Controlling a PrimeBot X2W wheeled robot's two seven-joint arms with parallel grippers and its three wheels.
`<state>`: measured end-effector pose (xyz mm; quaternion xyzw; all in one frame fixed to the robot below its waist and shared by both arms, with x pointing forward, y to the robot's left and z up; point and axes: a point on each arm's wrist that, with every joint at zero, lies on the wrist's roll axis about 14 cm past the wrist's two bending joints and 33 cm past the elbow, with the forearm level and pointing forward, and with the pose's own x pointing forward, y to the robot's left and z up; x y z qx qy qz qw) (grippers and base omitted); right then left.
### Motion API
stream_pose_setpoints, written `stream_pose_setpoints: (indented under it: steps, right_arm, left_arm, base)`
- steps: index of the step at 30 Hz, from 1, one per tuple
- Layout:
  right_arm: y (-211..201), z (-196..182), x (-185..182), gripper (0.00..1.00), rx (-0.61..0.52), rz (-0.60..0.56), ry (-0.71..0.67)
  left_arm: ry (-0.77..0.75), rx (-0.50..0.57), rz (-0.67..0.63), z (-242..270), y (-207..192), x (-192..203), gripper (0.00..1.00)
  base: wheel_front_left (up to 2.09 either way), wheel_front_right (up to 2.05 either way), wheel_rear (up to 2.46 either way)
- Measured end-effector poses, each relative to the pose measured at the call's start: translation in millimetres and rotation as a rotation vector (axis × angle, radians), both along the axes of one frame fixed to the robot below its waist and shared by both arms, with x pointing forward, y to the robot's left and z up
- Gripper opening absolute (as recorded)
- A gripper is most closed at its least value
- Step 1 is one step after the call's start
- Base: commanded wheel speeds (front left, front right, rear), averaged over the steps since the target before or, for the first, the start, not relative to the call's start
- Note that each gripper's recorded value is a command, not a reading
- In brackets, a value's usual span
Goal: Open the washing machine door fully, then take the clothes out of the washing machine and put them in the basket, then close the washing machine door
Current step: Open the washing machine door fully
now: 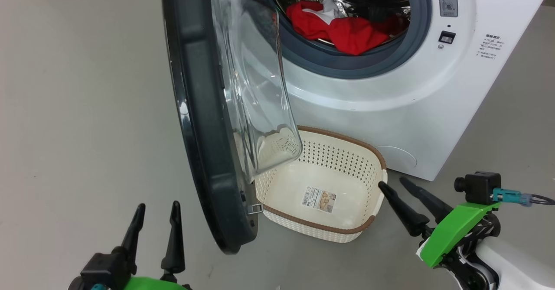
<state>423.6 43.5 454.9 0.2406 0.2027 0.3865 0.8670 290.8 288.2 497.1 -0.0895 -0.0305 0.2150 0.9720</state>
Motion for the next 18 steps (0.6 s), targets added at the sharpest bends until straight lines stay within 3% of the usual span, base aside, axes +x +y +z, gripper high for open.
stream_pose_setpoints:
  steps: [4,9,18]
  right_arm:
    - [-8,1,8,1.0,-0.018,-0.027,-0.033]
    - [-18,28,34,1.0,-0.009,-0.096,-0.169]
    - [-24,40,30,1.0,-0.035,-0.139,-0.299]
  left_arm:
    - [0.002,0.001,-0.001,0,0,1,1.0]
    - [0.007,0.002,-0.005,-2,-1,3,1.0]
    - [0.004,0.003,-0.003,-1,0,2,1.0]
  base:
    - [0.0,0.0,0.0]
    - [0.0,0.0,0.0]
    - [0.0,0.0,0.0]
